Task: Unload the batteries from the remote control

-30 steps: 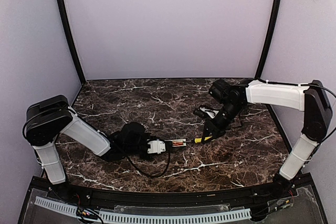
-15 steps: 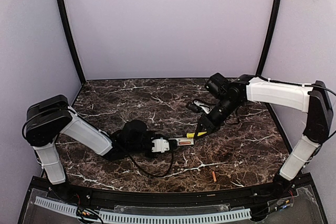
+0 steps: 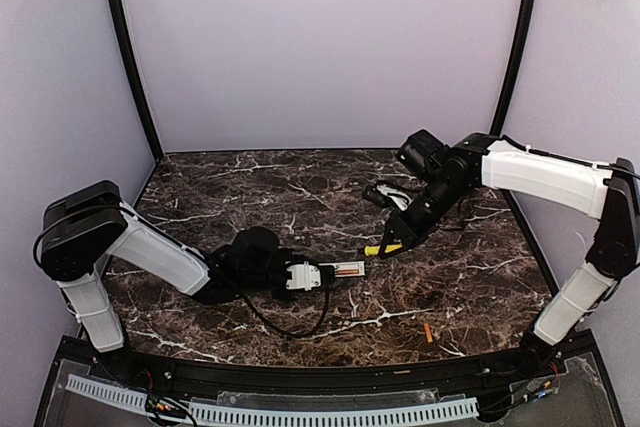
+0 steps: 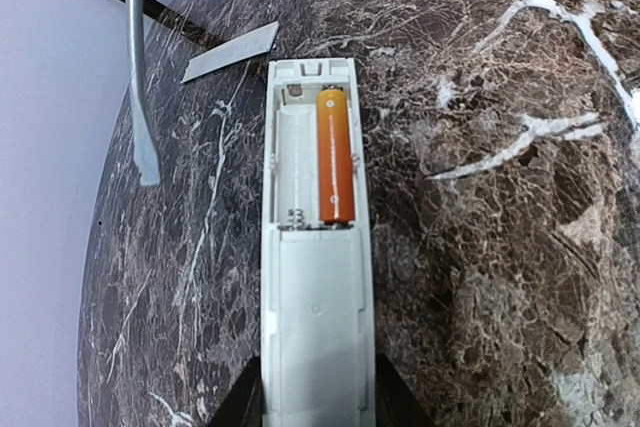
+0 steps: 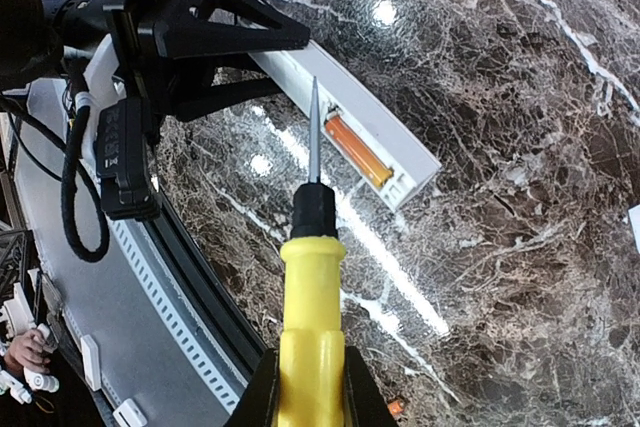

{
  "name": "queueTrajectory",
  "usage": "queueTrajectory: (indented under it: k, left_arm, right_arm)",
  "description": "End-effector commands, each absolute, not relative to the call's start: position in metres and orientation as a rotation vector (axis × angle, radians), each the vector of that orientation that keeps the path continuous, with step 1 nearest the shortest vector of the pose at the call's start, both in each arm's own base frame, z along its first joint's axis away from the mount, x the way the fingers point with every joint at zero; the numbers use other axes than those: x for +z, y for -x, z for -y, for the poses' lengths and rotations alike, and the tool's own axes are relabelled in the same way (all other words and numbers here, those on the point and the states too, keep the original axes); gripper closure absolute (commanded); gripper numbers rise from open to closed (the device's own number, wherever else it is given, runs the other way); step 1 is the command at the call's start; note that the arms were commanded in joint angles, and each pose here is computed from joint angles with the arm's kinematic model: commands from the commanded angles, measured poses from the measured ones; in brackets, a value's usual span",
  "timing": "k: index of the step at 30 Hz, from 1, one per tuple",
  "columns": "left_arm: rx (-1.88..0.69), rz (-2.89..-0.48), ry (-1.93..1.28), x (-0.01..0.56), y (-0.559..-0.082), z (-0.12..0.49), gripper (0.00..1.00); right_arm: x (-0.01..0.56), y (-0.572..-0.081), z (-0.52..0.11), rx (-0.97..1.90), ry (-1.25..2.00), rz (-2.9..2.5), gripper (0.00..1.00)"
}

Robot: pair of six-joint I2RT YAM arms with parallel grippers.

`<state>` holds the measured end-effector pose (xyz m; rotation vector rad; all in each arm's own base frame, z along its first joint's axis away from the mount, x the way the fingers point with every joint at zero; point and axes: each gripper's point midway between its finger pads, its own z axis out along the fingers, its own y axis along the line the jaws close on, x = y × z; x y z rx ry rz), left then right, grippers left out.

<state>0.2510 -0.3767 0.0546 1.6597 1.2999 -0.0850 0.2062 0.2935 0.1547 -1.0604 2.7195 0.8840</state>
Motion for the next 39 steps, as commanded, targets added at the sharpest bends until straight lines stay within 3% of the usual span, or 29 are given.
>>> queueTrajectory:
  k: [1,19,39]
  left_arm:
    - [-0.042,-1.317,-1.665,0.067,-0.253,0.369,1.00]
    - [-0.026,-1.286,-1.823,0.056,-0.236,0.356,1.00]
    - [-0.038,-1.301,-1.813,0.055,-0.230,0.347,1.00]
  right_arm:
    - [0.168,-0.198,-0.285,0.847,1.069,-2.738,1.00]
    - [0.166,-0.209,-0.299,0.549,1.392,-2.537,1.00]
    - [0.178,-0.196,-0.301,0.452,1.874,-2.069,1.00]
